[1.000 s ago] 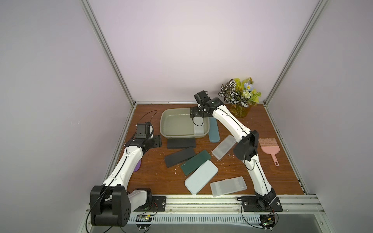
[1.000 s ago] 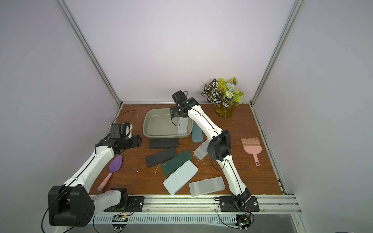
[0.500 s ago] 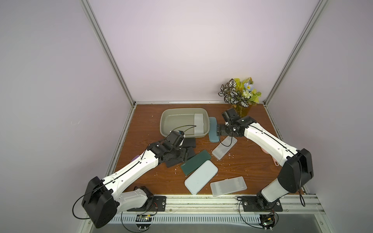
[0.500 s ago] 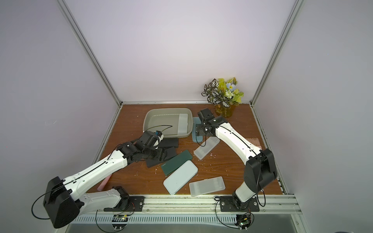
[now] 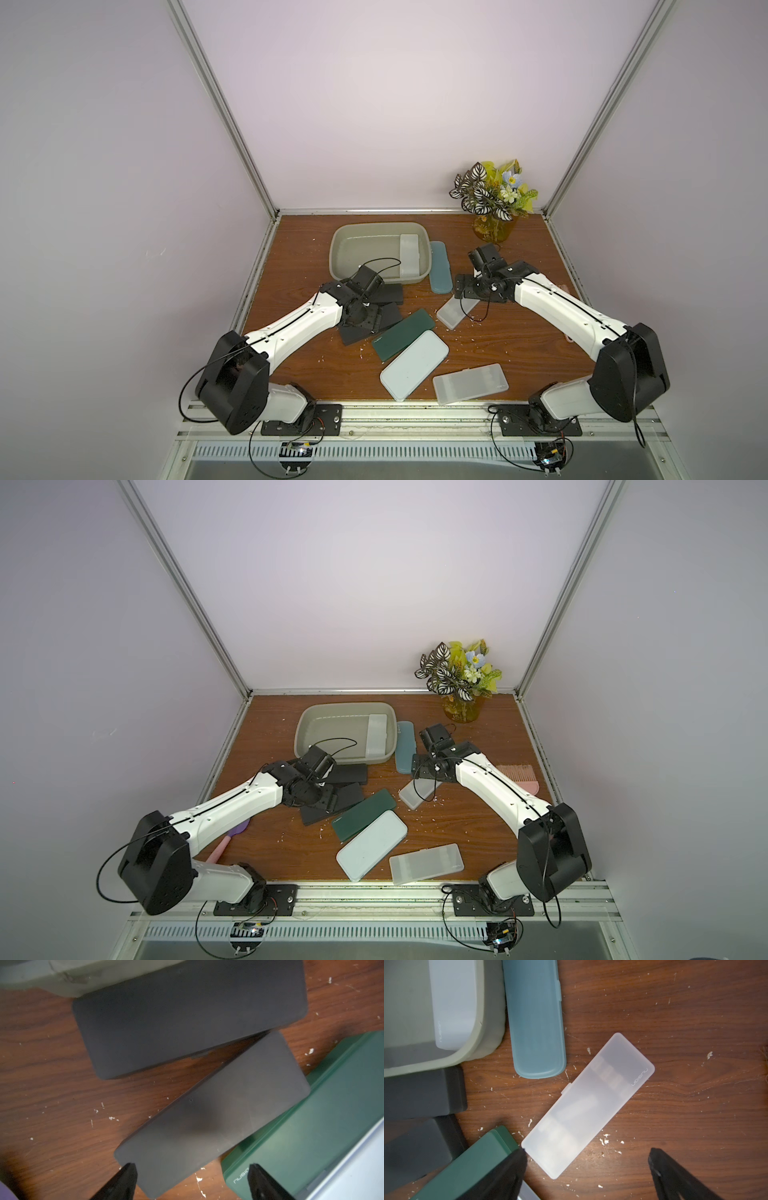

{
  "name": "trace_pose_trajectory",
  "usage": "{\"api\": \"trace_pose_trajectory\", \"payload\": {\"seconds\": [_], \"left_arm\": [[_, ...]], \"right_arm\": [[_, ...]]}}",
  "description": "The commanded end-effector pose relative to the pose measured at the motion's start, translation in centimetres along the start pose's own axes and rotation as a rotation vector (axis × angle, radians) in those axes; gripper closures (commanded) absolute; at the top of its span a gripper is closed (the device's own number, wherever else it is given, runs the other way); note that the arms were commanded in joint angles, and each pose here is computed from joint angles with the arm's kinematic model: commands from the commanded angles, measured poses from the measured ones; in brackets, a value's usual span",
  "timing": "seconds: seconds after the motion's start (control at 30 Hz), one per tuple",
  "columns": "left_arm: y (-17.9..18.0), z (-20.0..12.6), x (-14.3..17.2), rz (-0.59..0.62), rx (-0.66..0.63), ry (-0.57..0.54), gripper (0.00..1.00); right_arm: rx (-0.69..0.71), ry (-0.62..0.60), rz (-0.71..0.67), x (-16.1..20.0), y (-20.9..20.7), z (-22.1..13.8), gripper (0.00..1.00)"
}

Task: Put the pencil case into the storage box
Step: Place the pencil case at the storage box, then pick up the pencil case from the center of the board.

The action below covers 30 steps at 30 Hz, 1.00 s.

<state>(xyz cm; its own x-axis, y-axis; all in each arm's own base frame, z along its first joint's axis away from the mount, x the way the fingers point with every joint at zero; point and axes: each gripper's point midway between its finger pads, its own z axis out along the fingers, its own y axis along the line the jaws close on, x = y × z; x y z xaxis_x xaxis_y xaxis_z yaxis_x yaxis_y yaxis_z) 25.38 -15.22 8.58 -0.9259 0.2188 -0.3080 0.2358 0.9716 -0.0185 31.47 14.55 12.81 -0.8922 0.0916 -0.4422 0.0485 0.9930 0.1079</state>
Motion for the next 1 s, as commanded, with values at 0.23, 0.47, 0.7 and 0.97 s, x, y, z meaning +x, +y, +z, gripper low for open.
{"api": "trace_pose_trajectory", "payload": {"seconds": [0.23, 0.47, 0.7, 0.97], "left_arm": [[-0.4, 0.8, -1.0, 0.190, 0.016, 0.058, 0.14], [-0.9, 1.3, 0.0, 0.311, 0.060, 0.091, 0.08], [-0.8, 2.5, 0.8, 0.420, 0.059, 0.139, 0.05], [-0.2, 4.0, 0.7, 0.480, 0.017, 0.181, 0.05]], "right_arm": [[-0.047, -0.006, 0.021, 0.9, 0.0, -0.3, 0.01], [-0.077, 0.015, 0.012, 1.2, 0.6, 0.1, 0.01], [-0.096, 0.029, -0.009, 1.4, 1.0, 0.3, 0.01], [-0.094, 0.034, -0.009, 1.6, 0.9, 0.4, 0.01]]}}
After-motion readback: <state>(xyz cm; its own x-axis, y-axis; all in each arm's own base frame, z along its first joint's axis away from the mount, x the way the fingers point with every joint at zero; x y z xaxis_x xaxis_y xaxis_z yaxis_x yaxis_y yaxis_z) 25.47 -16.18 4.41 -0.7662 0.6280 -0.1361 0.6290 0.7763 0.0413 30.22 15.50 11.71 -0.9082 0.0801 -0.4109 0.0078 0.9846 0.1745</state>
